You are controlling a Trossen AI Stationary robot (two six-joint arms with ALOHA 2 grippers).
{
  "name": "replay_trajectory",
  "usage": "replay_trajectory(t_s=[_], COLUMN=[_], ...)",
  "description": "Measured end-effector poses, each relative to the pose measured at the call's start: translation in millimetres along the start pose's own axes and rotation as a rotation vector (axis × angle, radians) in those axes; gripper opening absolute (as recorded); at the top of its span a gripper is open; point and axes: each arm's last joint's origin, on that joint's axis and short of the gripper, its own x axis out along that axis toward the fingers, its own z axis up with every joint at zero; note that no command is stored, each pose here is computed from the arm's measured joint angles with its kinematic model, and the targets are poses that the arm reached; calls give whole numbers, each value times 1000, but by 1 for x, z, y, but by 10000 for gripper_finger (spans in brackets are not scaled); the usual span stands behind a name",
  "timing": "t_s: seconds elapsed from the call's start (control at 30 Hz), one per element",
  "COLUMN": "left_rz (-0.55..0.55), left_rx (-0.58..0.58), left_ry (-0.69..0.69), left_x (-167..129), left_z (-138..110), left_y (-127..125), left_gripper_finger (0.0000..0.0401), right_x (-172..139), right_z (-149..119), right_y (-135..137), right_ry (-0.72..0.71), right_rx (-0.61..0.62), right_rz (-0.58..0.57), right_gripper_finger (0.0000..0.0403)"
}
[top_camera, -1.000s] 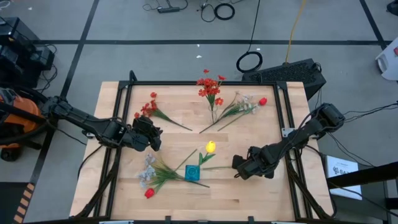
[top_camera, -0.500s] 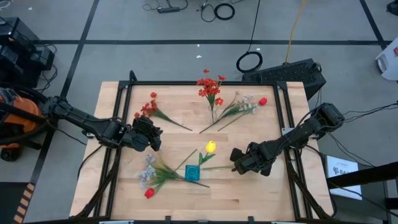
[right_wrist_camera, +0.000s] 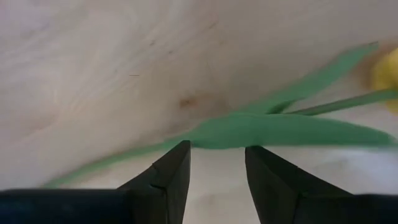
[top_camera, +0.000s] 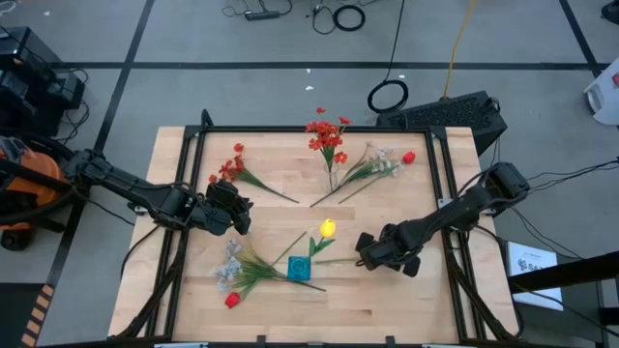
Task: Sort flowers into vase by color
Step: Put the yellow tulip into the blue flower vase
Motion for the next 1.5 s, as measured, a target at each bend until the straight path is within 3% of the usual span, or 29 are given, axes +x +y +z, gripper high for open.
replay_trajectory(t_s=[0.23, 0.43, 0.9, 1.13, 1.4, 1.5], left_rz=[-2, -14, -15, -15, -15, -15], left_rx=[-1, 0, -1, 0, -1, -1], left_ry=[1, 21, 23, 23, 23, 22], left_x=[0, 0, 0, 0, 0, 0], left_z=[0, -1, -1, -1, -1, -1], left_y=[0, 0, 0, 0, 0, 0], left_gripper_finger=[93, 93, 93, 93, 93, 93], right_x=[19, 14, 17, 20, 20, 20], right_z=[1, -1, 12, 17, 20, 20], right_y=[9, 12, 14, 15, 13, 13], right_ry=[-15, 17, -98, -145, -167, -165], right_rx=[14, 11, 28, -102, -336, -478], right_rz=[-23, 19, -9, -24, -62, -75], right_gripper_finger=[143, 143, 143, 127, 17, 10])
